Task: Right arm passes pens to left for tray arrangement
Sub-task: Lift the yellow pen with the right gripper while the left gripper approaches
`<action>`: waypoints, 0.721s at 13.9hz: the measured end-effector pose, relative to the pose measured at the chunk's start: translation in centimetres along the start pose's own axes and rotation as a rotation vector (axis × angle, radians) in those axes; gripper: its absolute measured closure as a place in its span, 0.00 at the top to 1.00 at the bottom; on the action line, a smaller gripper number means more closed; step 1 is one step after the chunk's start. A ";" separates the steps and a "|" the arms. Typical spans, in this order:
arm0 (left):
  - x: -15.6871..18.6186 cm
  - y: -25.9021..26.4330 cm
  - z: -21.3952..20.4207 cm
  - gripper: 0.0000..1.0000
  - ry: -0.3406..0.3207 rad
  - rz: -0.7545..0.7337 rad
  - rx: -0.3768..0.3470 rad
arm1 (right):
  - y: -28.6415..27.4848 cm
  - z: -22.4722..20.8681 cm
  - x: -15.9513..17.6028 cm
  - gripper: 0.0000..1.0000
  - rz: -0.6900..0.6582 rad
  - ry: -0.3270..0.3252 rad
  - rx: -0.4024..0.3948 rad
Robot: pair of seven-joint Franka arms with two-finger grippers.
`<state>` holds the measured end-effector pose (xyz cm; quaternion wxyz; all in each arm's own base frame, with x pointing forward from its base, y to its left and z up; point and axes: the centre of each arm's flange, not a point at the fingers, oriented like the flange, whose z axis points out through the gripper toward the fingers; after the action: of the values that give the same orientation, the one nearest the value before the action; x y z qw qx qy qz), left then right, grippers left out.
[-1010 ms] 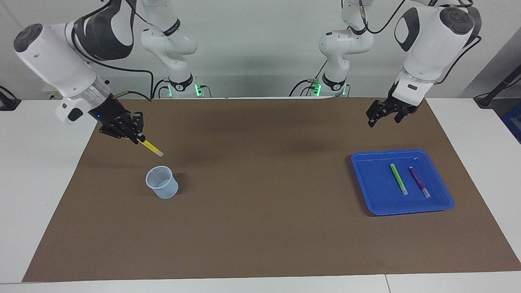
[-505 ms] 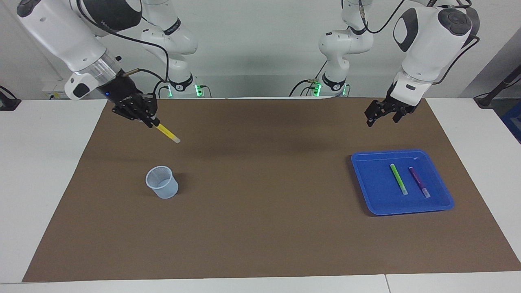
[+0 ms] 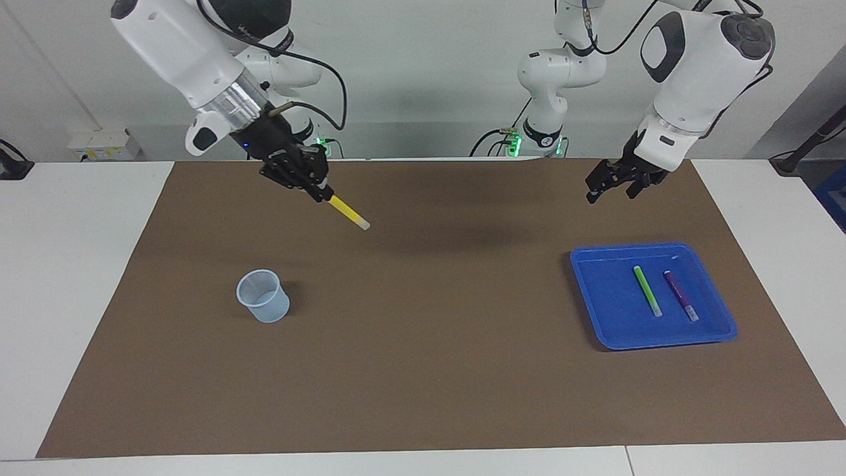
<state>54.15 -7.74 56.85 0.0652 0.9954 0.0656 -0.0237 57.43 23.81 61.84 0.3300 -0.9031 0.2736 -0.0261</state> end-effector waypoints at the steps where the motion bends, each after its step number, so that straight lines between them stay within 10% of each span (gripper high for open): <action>1: 0.0 0.3 0.0 1.00 0.000 -0.003 -0.023 | -0.7 1.2 -0.6 0.19 0.069 -0.018 0.042; 6: -0.3 2.4 0.1 1.00 0.013 -0.044 -0.071 | -3.0 6.2 -3.6 0.19 0.282 -0.016 0.181; 10: -0.5 4.4 0.3 1.00 -0.037 -0.240 -0.248 | -3.8 9.3 -5.3 0.19 0.342 -0.004 0.220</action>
<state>54.20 -12.14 57.14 0.1855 0.9641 0.1854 -0.0415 56.88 34.33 57.59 0.4268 -0.8020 0.4179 0.0025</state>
